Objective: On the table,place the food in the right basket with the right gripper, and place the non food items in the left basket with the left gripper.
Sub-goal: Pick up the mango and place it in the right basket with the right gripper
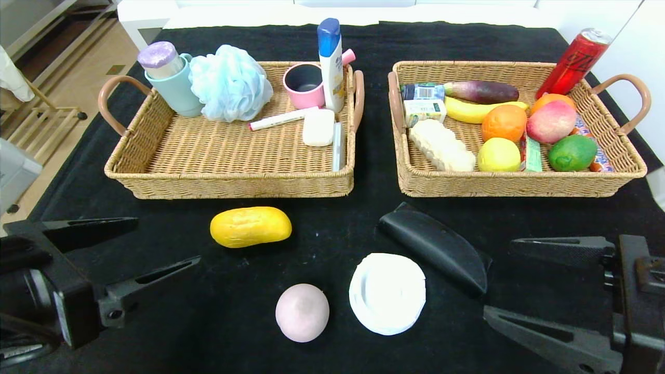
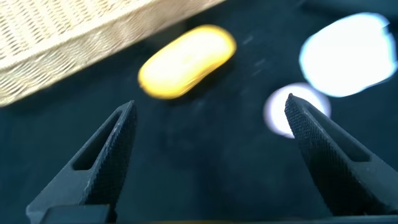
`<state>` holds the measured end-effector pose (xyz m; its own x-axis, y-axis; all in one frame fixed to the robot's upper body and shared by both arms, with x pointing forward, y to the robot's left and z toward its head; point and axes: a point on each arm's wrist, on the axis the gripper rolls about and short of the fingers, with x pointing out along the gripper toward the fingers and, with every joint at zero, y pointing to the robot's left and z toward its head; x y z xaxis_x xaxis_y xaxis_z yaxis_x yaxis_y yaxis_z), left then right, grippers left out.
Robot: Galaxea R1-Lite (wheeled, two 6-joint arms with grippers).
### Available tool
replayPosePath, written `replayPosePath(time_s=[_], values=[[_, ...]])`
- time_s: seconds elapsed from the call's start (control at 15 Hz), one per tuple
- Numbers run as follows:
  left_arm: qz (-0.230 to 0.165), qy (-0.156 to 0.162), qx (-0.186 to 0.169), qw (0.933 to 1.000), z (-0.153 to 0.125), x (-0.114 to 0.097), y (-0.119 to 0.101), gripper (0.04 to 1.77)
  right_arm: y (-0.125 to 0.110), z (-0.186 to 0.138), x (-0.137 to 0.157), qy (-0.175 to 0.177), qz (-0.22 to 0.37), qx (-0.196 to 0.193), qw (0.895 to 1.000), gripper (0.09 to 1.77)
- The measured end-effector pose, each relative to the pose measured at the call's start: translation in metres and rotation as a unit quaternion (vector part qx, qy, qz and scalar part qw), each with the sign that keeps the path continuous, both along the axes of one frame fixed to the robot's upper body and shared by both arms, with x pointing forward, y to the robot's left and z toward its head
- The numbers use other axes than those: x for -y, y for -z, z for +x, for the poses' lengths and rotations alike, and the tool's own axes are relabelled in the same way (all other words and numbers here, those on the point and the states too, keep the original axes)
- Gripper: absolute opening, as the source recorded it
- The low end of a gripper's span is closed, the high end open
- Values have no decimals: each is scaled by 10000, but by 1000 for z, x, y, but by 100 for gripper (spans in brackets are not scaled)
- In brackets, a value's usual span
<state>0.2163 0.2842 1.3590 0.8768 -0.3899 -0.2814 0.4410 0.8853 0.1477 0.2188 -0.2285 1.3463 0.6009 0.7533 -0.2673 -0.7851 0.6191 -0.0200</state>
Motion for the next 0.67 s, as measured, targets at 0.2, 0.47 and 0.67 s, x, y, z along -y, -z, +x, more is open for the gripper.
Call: replayPosePath(time_s=[0.2, 0.47, 0.67], values=[[524, -156, -188, 9983, 10, 5, 4, 172, 10, -12, 11, -117, 203, 188, 9995, 170], [1064, -59, -748, 9915, 4, 12, -13, 172, 16, -21, 20, -170, 367, 304, 9987, 170], [1527, 33, -800, 9850, 12, 19, -26, 172, 14, -23, 25, -113, 417, 354, 9984, 170]])
